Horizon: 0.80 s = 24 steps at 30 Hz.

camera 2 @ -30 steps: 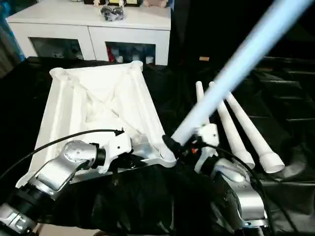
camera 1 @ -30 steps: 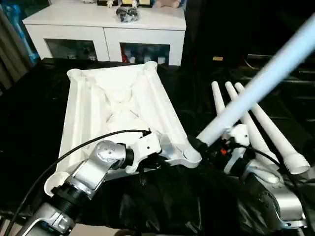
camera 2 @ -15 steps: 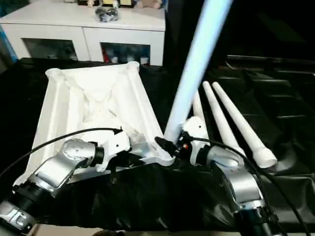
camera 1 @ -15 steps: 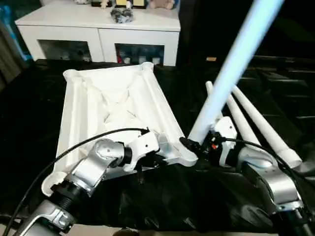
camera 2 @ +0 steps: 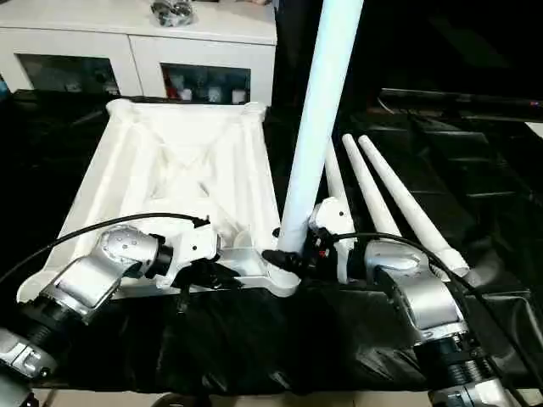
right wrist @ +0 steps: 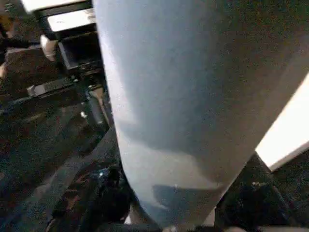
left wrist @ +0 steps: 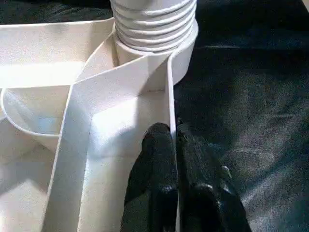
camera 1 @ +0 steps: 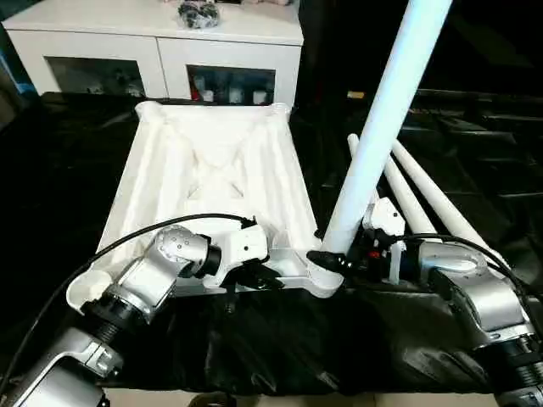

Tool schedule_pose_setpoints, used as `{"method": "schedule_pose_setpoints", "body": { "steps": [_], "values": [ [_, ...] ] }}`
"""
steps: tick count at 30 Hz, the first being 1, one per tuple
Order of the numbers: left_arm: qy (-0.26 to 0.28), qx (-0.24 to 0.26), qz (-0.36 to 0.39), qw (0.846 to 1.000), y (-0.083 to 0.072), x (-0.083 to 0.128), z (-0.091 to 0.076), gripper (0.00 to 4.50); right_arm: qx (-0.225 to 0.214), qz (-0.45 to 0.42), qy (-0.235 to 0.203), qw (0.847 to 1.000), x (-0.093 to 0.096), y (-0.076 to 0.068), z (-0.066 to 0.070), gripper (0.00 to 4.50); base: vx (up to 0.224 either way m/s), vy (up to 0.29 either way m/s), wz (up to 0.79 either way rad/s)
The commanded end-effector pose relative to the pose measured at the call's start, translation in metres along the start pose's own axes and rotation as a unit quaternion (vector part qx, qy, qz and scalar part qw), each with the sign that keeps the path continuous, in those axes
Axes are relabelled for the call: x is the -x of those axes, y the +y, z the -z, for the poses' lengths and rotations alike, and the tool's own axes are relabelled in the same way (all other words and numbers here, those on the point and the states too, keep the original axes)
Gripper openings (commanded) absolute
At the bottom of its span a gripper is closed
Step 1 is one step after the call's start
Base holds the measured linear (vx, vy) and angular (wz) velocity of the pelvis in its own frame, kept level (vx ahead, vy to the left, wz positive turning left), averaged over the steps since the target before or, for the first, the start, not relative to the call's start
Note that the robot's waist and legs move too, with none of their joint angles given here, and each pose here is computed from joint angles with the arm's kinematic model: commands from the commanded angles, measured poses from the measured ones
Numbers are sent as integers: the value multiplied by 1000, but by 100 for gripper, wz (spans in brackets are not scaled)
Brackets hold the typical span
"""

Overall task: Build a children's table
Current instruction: Insert table leg to table base

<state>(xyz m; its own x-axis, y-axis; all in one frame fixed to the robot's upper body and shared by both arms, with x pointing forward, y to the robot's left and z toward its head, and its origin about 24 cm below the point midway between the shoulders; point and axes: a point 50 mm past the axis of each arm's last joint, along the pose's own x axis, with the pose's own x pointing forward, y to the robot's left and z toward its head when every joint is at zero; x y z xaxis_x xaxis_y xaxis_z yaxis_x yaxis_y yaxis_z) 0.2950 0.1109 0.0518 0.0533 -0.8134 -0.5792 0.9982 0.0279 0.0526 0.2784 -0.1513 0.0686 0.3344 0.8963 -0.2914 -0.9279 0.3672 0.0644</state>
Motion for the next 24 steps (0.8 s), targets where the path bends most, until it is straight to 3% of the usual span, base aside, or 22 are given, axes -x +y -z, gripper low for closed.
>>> {"method": "schedule_pose_setpoints", "body": {
  "steps": [1, 5, 12, 14, 17, 20, 24],
  "values": [
    [-10, -46, 5, 999, 6, -2, -19, 0, -60, -57, 55, 995, -10, 17, 32, 189, 0, 0, 0],
    [-1, -34, -25, 999, 12, 1, -15, 0, -58, -50, 41, 996, -14, 18, 30, 189, 0, 0, 0],
    [-22, 4, -70, 997, 17, 3, -16, 0, -61, 60, 23, 996, -21, 0, 31, 189, -4, 1, -3],
    [-35, 34, -99, 994, 14, 2, -21, 0, -85, 151, 15, 985, -26, -17, 32, 189, -28, 13, -22],
    [-42, 65, -132, 988, 8, -3, -28, 0, -118, 223, 17, 967, -33, -28, 35, 189, -14, 22, -28],
    [-45, 99, -168, 980, 0, -13, -39, 0, -143, 271, 32, 951, -39, -33, 39, 189, -11, 13, -15],
    [-37, 102, -191, 976, -6, -24, -47, 0, -154, 285, 42, 945, -46, -34, 41, 189, 0, 0, 0]
  ]
}}
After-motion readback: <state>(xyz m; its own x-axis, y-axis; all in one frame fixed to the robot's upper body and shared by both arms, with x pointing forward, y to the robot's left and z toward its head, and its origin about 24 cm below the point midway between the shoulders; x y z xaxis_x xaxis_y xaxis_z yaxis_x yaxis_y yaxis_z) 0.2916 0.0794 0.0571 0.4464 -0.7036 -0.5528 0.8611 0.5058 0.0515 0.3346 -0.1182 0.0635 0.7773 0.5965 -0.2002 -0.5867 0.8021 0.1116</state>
